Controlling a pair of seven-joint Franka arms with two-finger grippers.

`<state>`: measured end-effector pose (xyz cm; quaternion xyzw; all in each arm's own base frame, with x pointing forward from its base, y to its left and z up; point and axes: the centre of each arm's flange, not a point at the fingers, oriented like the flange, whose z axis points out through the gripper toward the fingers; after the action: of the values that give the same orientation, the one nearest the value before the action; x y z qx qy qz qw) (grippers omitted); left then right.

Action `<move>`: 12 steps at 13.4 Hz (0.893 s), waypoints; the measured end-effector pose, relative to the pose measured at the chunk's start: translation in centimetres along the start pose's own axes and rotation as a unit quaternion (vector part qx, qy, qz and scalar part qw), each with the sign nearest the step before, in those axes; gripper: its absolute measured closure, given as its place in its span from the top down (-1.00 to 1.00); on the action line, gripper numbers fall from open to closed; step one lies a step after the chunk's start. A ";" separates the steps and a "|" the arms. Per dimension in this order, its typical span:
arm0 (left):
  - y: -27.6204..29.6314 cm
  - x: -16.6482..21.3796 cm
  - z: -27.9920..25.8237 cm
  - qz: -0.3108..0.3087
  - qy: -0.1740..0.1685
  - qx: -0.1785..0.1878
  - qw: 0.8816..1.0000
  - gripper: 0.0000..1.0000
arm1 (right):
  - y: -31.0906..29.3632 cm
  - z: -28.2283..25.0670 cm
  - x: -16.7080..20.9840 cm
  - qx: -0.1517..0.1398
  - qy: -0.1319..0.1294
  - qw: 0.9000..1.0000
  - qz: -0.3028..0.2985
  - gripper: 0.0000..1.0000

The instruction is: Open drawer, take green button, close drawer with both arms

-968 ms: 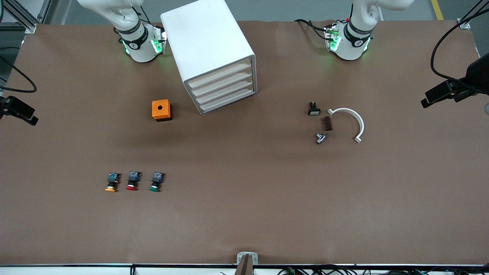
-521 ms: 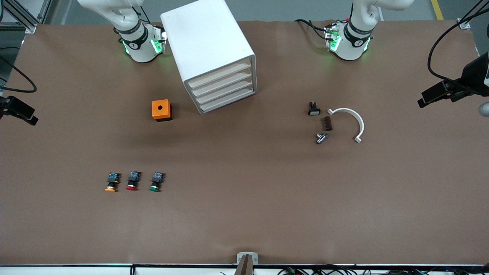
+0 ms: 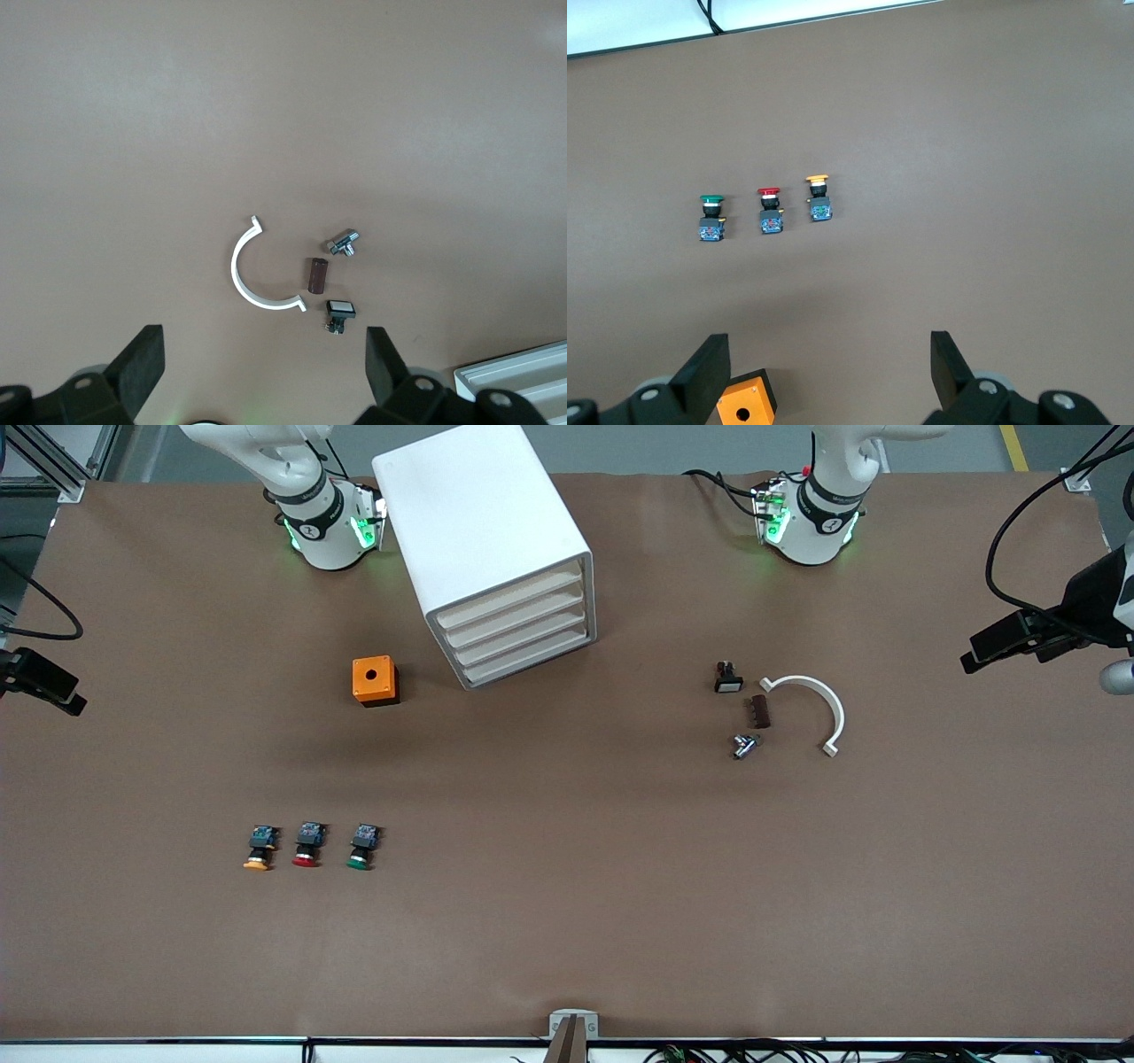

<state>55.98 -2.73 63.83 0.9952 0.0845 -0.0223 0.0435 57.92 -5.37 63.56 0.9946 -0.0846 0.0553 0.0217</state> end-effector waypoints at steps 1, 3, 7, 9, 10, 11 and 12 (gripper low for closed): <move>-0.4 -0.2 -0.1 -0.002 0.000 -0.001 1.000 1.00 | 0.0 0.0 0.0 0.000 0.001 1.000 0.000 1.00; -0.4 -1.3 -0.3 -0.002 0.003 0.000 1.000 1.00 | 0.2 0.0 0.1 0.000 0.002 1.000 0.002 1.00; -0.1 -2.9 -0.6 0.002 0.002 0.002 1.000 1.00 | 0.3 0.1 0.1 0.000 0.003 1.000 0.003 1.00; 0.3 -3.1 -0.4 0.007 0.001 0.008 1.000 1.00 | 0.3 0.2 0.1 0.000 0.002 1.000 0.003 1.00; 0.7 -3.3 -0.3 0.012 0.002 0.018 1.000 1.00 | 0.3 0.3 0.1 0.000 0.003 1.000 0.003 1.00; 1.2 -3.4 -0.3 0.015 0.004 0.024 1.000 1.00 | 0.3 0.3 0.1 0.000 0.003 1.000 0.003 1.00; 1.6 -3.7 -0.5 0.018 0.006 0.027 0.999 1.00 | 0.3 0.3 0.1 0.000 0.003 1.000 0.003 1.00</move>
<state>52.67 -4.91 64.61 0.9975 0.0666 -0.0176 0.0163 58.02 -5.69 63.24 0.9943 -0.0870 0.0579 0.0219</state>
